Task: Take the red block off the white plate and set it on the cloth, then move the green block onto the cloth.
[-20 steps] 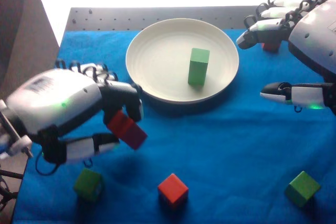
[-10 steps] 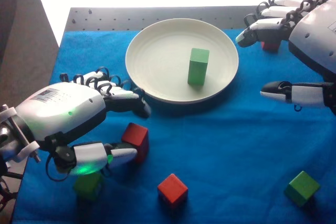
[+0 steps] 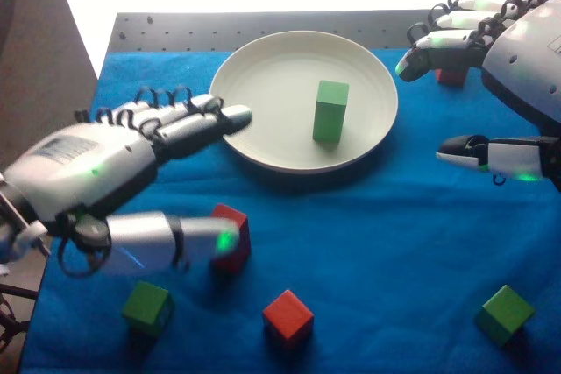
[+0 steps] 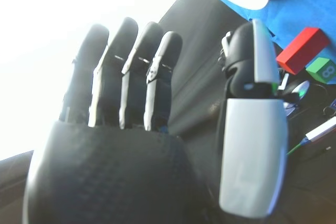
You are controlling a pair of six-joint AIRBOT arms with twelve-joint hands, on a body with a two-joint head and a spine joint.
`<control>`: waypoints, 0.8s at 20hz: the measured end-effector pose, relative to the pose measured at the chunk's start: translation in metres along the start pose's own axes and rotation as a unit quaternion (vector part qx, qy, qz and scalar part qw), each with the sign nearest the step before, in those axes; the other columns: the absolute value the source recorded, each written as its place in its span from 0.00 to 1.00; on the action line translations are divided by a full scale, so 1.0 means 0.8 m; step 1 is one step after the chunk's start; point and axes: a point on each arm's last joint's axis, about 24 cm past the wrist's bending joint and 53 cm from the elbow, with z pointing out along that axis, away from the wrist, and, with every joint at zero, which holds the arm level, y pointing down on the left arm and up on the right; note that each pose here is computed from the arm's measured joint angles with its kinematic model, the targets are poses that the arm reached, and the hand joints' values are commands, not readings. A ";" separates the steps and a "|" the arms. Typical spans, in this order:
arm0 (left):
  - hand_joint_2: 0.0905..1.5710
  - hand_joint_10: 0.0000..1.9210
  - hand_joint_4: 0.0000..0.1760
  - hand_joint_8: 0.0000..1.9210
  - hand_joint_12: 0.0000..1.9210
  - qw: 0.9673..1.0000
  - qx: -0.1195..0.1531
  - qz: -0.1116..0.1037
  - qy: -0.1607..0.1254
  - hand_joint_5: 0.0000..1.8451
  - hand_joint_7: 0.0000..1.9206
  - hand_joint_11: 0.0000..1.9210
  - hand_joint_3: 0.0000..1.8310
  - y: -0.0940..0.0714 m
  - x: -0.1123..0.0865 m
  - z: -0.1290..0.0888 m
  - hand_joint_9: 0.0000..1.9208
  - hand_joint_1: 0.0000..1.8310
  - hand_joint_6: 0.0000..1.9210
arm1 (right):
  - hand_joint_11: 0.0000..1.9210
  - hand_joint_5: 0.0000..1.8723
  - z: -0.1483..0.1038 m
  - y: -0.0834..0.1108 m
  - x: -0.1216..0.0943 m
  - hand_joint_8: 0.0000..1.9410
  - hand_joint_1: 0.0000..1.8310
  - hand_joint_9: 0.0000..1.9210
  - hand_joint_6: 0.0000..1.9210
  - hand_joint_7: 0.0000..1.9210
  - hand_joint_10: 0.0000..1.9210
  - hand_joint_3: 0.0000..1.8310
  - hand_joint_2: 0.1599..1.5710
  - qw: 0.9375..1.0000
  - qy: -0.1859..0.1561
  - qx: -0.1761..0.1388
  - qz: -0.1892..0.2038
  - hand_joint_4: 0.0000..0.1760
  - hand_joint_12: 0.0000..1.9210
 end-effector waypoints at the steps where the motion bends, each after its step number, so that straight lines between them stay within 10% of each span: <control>1: 0.75 0.00 0.74 0.00 0.27 1.000 -0.001 0.000 -0.014 0.08 0.05 0.00 0.00 0.002 -0.010 0.000 0.07 0.01 0.00 | 0.18 0.34 0.001 -0.004 -0.002 0.43 0.54 0.29 0.25 0.33 0.59 0.02 0.60 1.000 -0.002 0.002 -0.003 0.00 0.85; 5: 0.78 0.00 0.99 0.00 0.35 0.999 0.001 -0.005 -0.040 0.10 0.05 0.00 0.00 0.002 -0.026 -0.001 0.08 0.03 0.00 | 0.27 0.34 0.015 -0.011 -0.017 0.39 0.49 0.32 0.19 0.36 0.62 0.00 0.63 1.000 -0.018 0.009 0.001 0.00 0.87; 11: 0.77 0.00 0.70 0.00 0.47 0.997 -0.011 -0.012 -0.078 0.13 0.10 0.00 0.00 0.012 -0.052 -0.007 0.13 0.03 0.00 | 0.22 0.36 0.066 0.008 -0.001 0.24 0.52 0.32 0.03 0.39 0.48 0.00 0.59 1.000 -0.005 -0.015 0.010 0.00 0.79; 16: 0.75 0.00 0.83 0.00 0.43 0.996 -0.009 -0.012 -0.088 0.13 0.10 0.00 0.00 0.011 -0.058 -0.008 0.11 0.04 0.00 | 0.19 0.36 0.101 0.007 0.014 0.15 0.48 0.30 0.00 0.42 0.48 0.00 0.57 1.000 0.011 -0.015 0.011 0.00 0.79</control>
